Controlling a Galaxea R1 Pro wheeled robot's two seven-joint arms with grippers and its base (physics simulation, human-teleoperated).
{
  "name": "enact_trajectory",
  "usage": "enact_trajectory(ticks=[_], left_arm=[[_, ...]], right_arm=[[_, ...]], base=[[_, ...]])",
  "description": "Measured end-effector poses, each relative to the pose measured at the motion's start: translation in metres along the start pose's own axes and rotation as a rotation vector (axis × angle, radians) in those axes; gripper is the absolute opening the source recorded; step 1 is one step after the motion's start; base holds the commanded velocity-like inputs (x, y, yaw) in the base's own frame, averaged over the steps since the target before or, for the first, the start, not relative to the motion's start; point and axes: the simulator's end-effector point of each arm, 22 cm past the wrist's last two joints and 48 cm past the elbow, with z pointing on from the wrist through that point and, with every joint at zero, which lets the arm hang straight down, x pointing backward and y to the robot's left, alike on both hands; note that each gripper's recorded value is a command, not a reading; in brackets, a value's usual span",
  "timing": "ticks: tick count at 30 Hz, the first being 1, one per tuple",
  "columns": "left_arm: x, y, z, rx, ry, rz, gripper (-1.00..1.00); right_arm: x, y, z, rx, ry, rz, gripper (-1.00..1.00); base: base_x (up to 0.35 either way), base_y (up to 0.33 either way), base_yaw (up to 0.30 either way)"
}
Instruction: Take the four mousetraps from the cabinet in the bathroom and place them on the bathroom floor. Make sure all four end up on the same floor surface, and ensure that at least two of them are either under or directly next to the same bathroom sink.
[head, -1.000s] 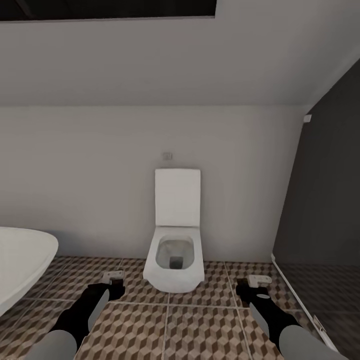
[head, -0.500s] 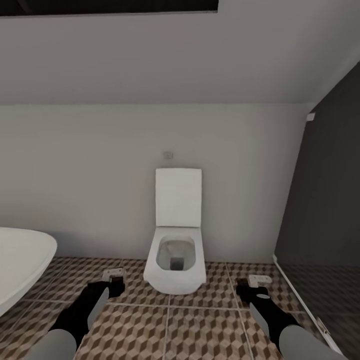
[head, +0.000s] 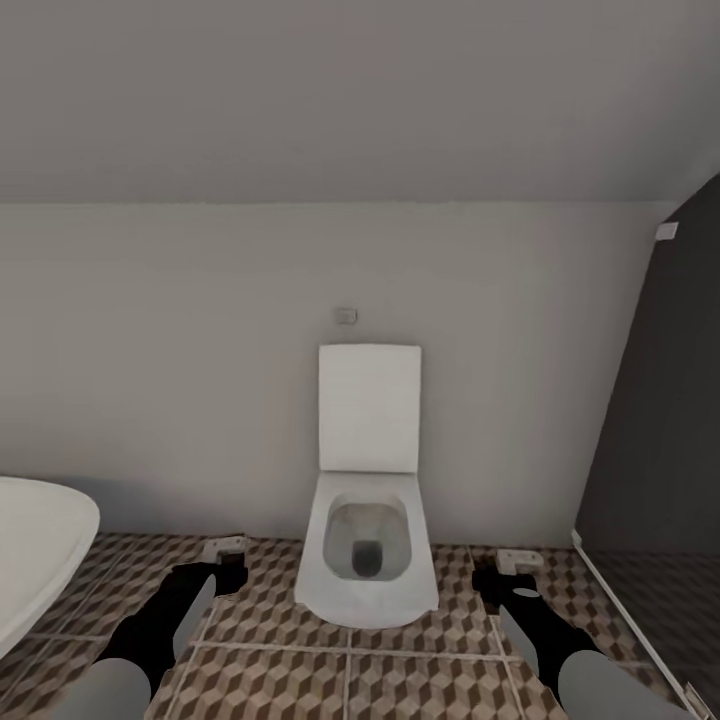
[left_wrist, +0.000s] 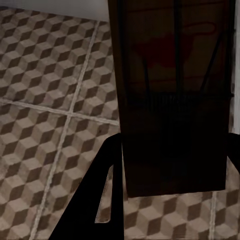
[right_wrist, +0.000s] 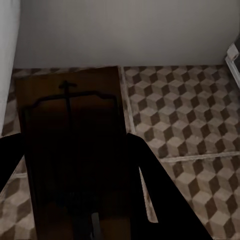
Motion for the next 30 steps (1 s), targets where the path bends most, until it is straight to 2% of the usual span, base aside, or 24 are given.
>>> enact_trajectory(ticks=[6, 10, 13, 16, 20, 30], left_arm=[[0.0, -0.001, 0.0, 0.001, -0.001, -0.001, -1.0], [-0.001, -0.001, 0.0, 0.001, -0.003, 0.0, -1.0], [-0.001, -0.003, 0.0, 0.003, -0.003, 0.0, -1.0], [-0.001, -0.003, 0.0, 0.003, -0.003, 0.0, -1.0], [0.001, -0.003, 0.0, 0.002, 0.001, 0.001, -1.0], [0.001, 0.0, 0.001, -0.002, 0.002, 0.0, -1.0]], right_arm=[[-0.003, 0.0, 0.0, 0.001, -0.003, -0.014, -1.0], [-0.004, -0.006, 0.0, 0.029, -0.004, -0.026, -1.0], [-0.005, -0.026, -0.002, 0.122, -0.007, -0.032, -1.0], [-0.006, -0.034, -0.003, 0.16, -0.01, -0.034, -1.0], [-0.007, -0.036, -0.003, 0.169, -0.011, -0.034, -1.0], [-0.006, -0.036, -0.003, 0.165, -0.01, -0.032, -1.0]], base=[[0.196, 0.069, 0.0], [0.033, 0.011, -0.023], [0.008, 0.002, -0.189], [0.002, 0.001, -0.205], [0.033, 0.0, -0.061], [0.19, 0.0, -0.005]])
